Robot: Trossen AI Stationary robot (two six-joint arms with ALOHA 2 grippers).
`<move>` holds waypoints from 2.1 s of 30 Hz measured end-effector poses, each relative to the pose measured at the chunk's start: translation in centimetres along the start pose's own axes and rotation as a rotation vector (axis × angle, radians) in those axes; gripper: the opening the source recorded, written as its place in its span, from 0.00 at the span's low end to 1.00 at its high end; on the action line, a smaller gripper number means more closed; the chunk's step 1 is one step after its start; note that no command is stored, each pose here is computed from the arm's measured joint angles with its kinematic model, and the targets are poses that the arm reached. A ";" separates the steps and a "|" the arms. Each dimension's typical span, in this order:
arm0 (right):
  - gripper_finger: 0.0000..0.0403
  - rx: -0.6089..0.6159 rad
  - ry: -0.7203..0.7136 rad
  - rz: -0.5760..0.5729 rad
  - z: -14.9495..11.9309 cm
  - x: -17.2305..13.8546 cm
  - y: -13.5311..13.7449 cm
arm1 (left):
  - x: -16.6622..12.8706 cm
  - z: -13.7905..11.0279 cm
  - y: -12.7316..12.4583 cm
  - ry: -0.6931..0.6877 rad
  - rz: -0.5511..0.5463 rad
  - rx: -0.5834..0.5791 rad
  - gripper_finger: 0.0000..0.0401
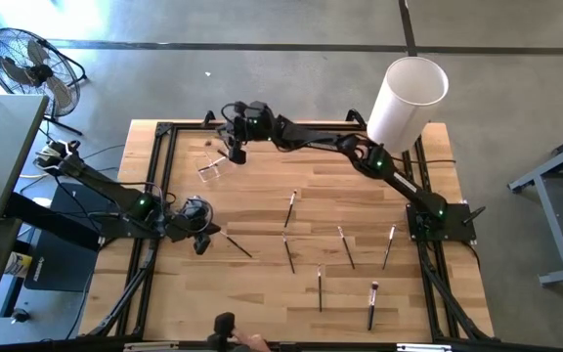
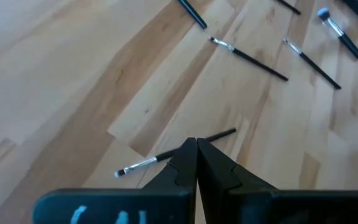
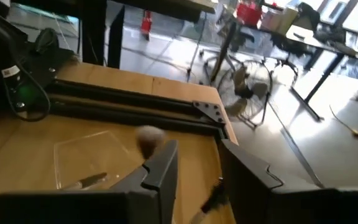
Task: Put items in baskets/containers
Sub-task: Put the eyeshadow brush into the transparent organizer
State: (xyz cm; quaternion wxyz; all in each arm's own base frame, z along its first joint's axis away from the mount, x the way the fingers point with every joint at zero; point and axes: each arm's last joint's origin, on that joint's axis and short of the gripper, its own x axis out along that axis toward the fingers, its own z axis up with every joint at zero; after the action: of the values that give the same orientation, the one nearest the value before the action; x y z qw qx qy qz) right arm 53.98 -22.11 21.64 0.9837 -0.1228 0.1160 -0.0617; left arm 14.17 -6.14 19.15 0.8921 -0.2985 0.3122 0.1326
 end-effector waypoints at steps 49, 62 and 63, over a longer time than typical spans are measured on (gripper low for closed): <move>0.00 0.715 0.640 -0.032 -7.7 -38.4 21.3 | 5.6 3.5 -9.8 -0.027 0.547 -0.852 0.00; 0.00 0.617 0.624 0.107 -7.3 -38.9 21.7 | 8.2 3.6 -7.7 -0.005 0.776 -1.094 0.05; 0.00 0.616 0.624 0.110 -7.3 -38.9 21.7 | 8.3 3.8 -7.5 0.028 0.795 -1.122 0.06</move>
State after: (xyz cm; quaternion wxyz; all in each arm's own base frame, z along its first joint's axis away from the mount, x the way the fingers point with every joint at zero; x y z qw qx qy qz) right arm 16.64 2.94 17.52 0.8941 0.2071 0.3900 -0.0751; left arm 25.53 -9.22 19.65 0.4822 -0.5797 0.2936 0.5875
